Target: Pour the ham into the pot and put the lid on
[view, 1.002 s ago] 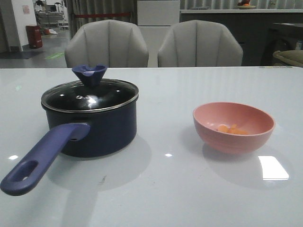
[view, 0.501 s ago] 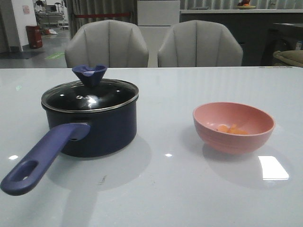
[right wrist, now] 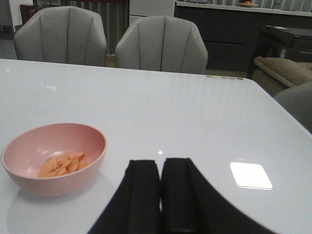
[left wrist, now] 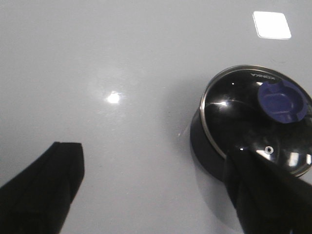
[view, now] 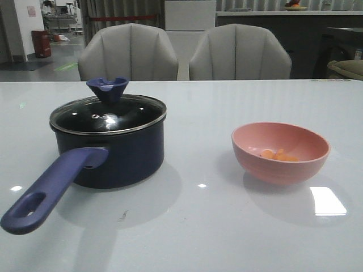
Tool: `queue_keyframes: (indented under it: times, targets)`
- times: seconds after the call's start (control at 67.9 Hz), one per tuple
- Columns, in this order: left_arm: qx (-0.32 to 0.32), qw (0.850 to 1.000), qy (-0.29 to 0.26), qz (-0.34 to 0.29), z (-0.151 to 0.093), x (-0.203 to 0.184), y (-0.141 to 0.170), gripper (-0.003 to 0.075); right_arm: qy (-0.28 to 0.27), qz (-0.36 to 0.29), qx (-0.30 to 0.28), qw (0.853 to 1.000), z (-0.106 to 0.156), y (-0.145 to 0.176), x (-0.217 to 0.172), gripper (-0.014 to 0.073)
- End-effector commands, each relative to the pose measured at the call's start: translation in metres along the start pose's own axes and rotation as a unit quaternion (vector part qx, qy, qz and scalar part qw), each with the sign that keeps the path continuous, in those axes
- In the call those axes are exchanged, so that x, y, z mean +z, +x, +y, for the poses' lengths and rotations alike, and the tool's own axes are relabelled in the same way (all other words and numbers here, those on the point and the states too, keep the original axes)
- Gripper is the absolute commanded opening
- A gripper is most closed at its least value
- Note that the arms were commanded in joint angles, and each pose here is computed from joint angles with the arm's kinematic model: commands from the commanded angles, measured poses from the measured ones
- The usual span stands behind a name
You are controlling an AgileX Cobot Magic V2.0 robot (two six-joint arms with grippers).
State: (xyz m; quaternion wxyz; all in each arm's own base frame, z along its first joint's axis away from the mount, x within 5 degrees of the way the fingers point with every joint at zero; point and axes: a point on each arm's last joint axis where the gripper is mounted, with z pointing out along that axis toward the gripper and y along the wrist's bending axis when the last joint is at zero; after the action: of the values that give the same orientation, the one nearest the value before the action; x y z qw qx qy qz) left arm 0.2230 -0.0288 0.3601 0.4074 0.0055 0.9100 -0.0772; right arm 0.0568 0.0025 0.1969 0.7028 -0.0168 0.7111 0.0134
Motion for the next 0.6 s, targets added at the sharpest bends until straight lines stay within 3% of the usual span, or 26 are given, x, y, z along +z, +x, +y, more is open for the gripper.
queue_keyframes:
  times: [0.0, 0.206, 0.354, 0.589]
  targets:
    - [0.012, 0.999, 0.036, -0.016, -0.022, 0.011, -0.025, 0.0638, 0.005, -0.054, -0.005, 0.999, -0.001, -0.011, -0.002, 0.0163]
    - [0.071, 0.994, 0.033, 0.073, -0.067, 0.070, -0.042, 0.0638, 0.005, -0.054, -0.005, 0.999, -0.001, -0.011, -0.002, 0.0163]
    - [0.092, 0.990, 0.035, 0.097, -0.100, 0.095, -0.052, 0.0638, 0.005, -0.054, -0.005, 0.999, -0.001, -0.011, -0.002, 0.0163]
    - [0.067, 0.989, 0.025, 0.131, -0.125, 0.122, -0.065, 0.0638, 0.005, -0.054, -0.005, 0.999, -0.001, -0.011, -0.002, 0.0163]
